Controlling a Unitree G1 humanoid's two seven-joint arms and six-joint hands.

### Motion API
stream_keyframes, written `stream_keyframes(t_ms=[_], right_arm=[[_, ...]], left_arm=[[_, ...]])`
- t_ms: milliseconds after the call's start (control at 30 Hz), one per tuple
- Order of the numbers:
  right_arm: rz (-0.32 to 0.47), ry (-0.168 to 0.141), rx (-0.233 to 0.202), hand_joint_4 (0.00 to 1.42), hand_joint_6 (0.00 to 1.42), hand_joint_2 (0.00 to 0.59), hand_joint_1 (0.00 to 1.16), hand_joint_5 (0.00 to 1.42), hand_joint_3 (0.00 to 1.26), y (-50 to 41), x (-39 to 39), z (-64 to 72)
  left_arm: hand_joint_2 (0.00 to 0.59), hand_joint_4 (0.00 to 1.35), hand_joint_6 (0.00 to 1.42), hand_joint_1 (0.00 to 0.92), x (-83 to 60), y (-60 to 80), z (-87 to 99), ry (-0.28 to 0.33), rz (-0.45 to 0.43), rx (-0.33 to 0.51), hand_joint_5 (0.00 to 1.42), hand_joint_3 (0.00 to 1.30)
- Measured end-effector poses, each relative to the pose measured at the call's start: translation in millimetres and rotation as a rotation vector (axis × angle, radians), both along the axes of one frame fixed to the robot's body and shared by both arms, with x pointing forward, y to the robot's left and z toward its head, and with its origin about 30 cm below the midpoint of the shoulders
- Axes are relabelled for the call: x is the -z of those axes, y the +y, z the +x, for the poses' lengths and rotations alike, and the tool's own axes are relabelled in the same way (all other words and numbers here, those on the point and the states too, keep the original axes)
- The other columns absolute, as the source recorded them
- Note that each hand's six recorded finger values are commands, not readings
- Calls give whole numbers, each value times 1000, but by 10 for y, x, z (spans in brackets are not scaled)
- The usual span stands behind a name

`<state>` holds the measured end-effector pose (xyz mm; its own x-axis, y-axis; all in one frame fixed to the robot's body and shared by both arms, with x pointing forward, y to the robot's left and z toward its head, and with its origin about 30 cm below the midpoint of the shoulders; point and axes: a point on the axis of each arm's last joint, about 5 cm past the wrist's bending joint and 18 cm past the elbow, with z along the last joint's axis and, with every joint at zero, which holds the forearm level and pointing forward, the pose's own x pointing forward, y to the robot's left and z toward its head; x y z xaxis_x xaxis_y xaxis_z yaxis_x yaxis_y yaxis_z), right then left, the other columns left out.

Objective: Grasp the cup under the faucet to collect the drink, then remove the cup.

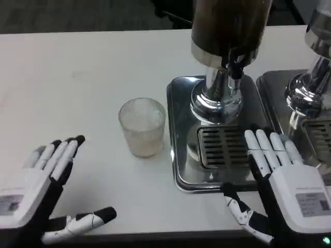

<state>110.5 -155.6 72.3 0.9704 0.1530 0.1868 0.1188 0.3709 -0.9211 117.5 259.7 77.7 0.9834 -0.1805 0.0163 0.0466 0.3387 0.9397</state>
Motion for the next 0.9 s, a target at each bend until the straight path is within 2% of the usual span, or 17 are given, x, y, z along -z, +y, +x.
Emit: stream_keyframes(t_ms=[167,333,433,667,800,900], right_arm=[[31,11,8,0,0,442,453,0,3,39,33,20],[47,10,5,0,0,443,457,0,4,77,44,44],[48,18,9,0,0,447,462,0,4,88,62,51],[92,35,59,0,0,452,469,0,9,97,68,67],[95,44,66,0,0,454,472,0,12,101,70,59],[97,47,78,0,0,455,474,0,18,104,66,40]], left_arm=[[16,0,0,0,24,57,165,-76,-88,-22,0,0],[7,0,0,3,63,92,345,-93,-128,-55,0,0],[0,0,4,44,78,104,509,-100,-148,-66,0,0],[2,0,94,112,117,27,849,-120,-225,-18,39,0],[2,0,115,132,118,-39,1022,-142,-266,22,77,0],[6,0,133,154,123,-78,1105,-131,-277,37,101,0]])
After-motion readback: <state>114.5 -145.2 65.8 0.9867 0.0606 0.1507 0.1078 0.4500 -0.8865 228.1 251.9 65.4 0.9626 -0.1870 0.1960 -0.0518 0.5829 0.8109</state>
